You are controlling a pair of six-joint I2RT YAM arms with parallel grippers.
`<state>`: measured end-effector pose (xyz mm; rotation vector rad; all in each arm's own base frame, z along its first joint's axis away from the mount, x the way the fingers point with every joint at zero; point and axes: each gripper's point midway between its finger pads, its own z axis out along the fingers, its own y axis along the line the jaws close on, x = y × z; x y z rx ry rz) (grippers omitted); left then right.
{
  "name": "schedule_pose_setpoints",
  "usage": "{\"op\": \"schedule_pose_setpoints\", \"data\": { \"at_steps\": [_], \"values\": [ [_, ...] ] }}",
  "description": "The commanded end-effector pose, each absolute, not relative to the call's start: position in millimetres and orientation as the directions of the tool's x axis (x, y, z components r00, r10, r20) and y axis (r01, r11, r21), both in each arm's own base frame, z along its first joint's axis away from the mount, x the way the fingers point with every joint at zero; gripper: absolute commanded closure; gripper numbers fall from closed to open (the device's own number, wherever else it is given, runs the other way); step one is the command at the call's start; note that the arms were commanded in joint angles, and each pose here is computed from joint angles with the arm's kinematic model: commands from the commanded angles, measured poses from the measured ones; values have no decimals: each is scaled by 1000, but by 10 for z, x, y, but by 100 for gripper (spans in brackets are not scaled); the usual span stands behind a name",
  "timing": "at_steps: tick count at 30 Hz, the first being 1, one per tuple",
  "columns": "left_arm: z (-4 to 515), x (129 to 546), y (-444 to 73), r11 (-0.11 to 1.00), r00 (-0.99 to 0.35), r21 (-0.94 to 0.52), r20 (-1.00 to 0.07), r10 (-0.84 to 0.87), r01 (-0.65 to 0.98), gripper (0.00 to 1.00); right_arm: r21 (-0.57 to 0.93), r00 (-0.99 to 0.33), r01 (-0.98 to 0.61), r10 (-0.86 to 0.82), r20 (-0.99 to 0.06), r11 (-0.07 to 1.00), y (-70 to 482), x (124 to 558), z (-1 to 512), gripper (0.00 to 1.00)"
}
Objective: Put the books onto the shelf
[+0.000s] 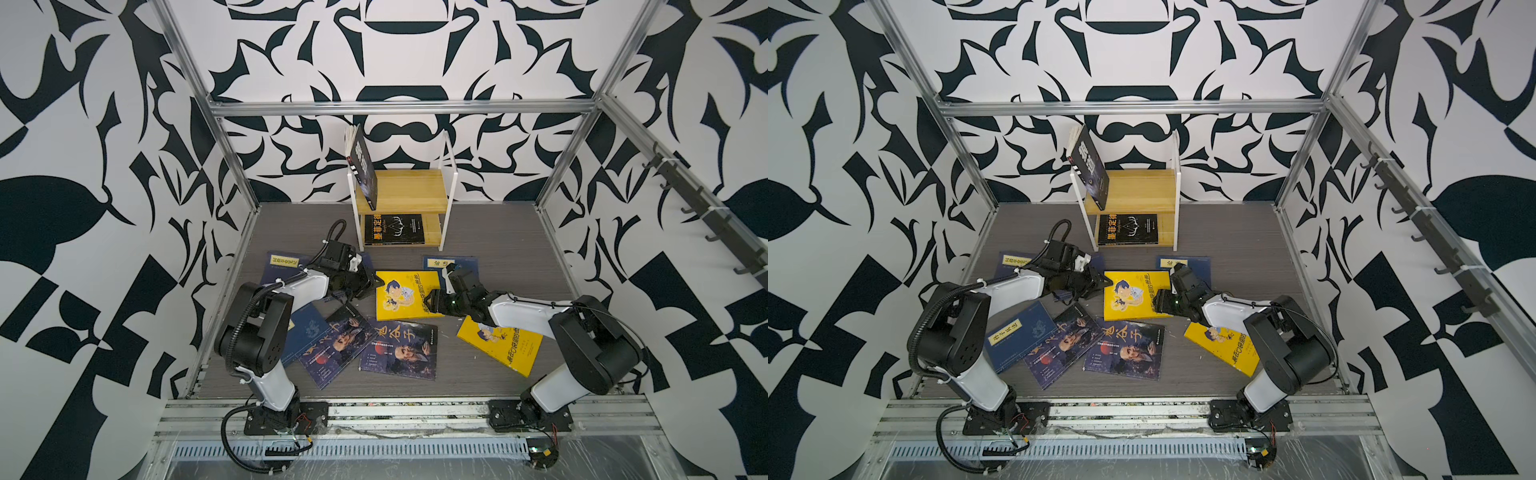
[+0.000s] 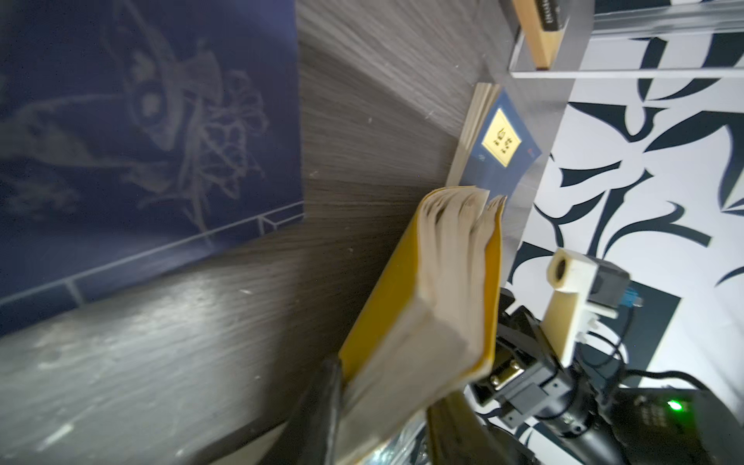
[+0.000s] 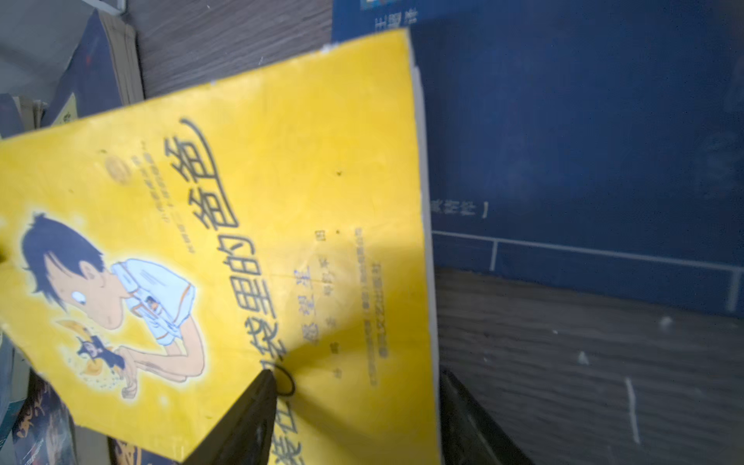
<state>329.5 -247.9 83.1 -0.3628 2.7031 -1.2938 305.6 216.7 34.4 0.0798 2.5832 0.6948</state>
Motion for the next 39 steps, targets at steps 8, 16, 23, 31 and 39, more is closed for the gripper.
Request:
{"op": "schedule_pose_setpoints", "data": {
  "at_steps": [8, 16, 23, 31, 39],
  "values": [
    [991, 3263, -2659, 559, -978, -817, 27, -206, -140, 100, 525, -903, -100, 145, -405, 845, 2310, 2969, 451, 34],
    [1128, 3258, -2647, 560, -980, -821, -5, -201, -111, 100, 445, -851, -160, 105, -515, 881, 2119, 2956, 785, 29],
    [1183, 3250, -2623, 562, -979, -821, -22, -202, -97, 100, 247, -761, -199, 10, -649, 948, 1665, 2824, 994, 24],
    [1218, 3258, -2635, 557, -981, -826, -28, -194, -87, 100, 163, -608, -227, -9, -794, 960, 1352, 2641, 1414, 24],
    [1252, 3232, -2616, 552, -980, -830, -36, -198, -81, 100, 20, -406, -336, -125, -905, 942, 1350, 2578, 1673, 25]
  ]
}}
